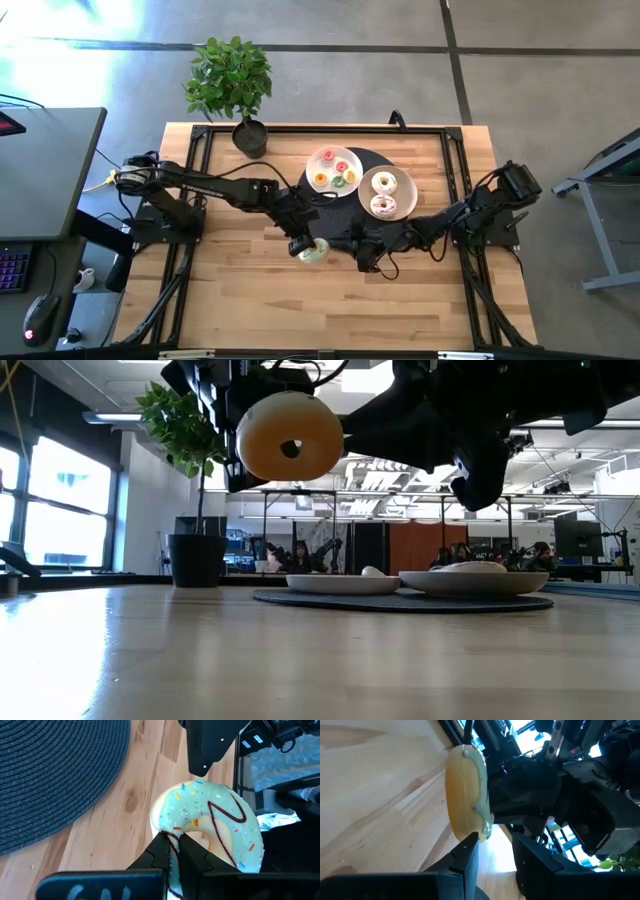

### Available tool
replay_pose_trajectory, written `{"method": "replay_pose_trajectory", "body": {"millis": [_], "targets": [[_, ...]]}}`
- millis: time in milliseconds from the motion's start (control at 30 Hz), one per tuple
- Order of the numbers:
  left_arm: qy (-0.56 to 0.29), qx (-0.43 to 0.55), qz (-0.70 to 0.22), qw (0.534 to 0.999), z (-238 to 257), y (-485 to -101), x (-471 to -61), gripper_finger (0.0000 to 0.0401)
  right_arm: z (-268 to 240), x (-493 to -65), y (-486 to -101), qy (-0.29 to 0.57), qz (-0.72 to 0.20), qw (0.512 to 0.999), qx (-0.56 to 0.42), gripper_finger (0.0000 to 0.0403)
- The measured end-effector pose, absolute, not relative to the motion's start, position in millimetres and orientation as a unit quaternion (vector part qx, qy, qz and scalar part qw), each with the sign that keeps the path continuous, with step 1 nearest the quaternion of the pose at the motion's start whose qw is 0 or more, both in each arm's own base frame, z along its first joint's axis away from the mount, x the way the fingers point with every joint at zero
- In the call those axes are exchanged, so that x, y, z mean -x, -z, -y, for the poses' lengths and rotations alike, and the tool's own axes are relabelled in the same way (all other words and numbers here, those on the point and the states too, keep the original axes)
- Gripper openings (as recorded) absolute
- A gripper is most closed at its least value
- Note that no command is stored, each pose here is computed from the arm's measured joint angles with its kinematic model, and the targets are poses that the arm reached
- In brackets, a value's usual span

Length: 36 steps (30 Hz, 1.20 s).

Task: Pick & Place donuts
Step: Put the large blue donut on the gray plate

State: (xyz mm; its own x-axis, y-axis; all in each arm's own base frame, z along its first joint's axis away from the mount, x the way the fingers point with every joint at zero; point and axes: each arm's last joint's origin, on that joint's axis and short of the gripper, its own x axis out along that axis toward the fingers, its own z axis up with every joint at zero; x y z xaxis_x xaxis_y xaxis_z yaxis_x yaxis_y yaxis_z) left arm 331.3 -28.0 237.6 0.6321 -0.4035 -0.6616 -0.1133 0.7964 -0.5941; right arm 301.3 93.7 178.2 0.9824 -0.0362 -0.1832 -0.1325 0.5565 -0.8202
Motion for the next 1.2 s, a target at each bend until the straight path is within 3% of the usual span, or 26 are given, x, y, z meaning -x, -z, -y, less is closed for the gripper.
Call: {"method": "replay_pose_trajectory", "body": {"millis": [533,867,1200], "targets": [[0.082,0.308,-0.425,0.847,28,-237,-331,0.0010,-104,-299,-184,-0.052,-0.044,0.884,0.463,0.0114],[0.080,0.308,-0.428,0.846,28,-236,-330,0.0010,-99,-301,-181,-0.062,-0.062,0.920,0.382,0.0118],[0.080,0.308,-0.426,0.847,28,-237,-330,0.0010,-94,-303,-180,-0.087,-0.058,0.927,0.359,0.0196]]}}
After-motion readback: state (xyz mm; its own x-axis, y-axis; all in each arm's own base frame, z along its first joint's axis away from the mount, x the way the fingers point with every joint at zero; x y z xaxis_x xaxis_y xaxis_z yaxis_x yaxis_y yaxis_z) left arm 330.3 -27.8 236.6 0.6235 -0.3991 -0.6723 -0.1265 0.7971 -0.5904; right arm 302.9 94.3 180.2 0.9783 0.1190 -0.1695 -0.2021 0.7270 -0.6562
